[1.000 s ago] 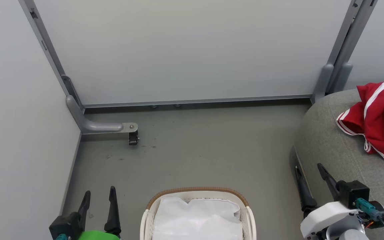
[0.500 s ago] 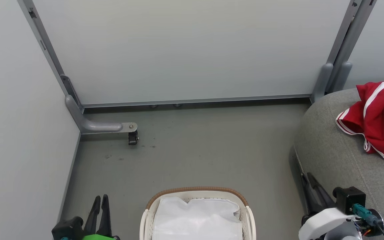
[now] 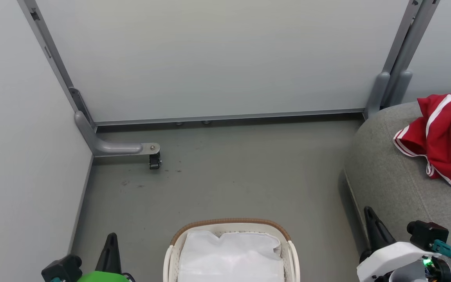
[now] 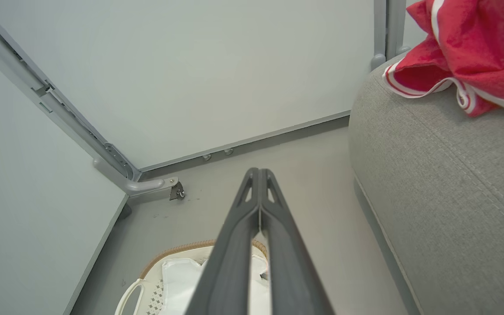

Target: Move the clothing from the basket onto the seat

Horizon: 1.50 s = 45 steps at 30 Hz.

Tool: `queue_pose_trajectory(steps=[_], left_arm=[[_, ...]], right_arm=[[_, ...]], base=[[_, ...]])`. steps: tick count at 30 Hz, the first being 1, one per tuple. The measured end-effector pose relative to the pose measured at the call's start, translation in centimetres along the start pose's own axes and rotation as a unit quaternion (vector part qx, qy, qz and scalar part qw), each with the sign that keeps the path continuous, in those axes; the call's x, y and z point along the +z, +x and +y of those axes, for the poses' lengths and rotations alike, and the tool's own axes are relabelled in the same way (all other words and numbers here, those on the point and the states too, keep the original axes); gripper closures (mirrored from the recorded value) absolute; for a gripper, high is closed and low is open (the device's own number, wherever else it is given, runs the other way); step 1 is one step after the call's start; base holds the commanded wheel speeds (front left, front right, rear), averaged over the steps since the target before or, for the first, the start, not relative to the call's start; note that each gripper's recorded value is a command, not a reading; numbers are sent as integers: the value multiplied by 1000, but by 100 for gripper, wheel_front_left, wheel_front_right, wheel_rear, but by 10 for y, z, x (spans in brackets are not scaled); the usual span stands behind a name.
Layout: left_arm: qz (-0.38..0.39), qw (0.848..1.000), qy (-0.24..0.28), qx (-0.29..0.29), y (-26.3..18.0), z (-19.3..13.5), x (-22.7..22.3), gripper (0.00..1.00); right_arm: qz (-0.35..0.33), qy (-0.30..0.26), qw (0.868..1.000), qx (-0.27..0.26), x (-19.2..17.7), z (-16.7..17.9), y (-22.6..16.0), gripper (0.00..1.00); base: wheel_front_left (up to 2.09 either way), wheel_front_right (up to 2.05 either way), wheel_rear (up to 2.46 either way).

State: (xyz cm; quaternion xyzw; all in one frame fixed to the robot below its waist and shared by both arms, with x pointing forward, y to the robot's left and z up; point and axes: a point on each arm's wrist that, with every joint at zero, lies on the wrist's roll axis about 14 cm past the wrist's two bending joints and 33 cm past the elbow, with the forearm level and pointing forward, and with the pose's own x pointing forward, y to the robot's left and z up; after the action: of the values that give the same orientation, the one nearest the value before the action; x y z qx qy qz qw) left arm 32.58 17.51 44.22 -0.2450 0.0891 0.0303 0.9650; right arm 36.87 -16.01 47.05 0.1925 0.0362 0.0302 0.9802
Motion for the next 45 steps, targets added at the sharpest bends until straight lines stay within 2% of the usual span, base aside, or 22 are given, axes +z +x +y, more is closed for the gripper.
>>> queue_pose_trajectory(steps=[19, 45], left_arm=[[3, 991, -136, 9, 12, 3, 12, 100], [-7, 959, -282, -6, 27, -1, 32, 100]], right_arm=[[-5, 148, 989, -27, 8, -11, 3, 100], [-16, 307, 951, -34, 20, -18, 8, 100]], base=[[0, 0, 0], [0, 0, 0]])
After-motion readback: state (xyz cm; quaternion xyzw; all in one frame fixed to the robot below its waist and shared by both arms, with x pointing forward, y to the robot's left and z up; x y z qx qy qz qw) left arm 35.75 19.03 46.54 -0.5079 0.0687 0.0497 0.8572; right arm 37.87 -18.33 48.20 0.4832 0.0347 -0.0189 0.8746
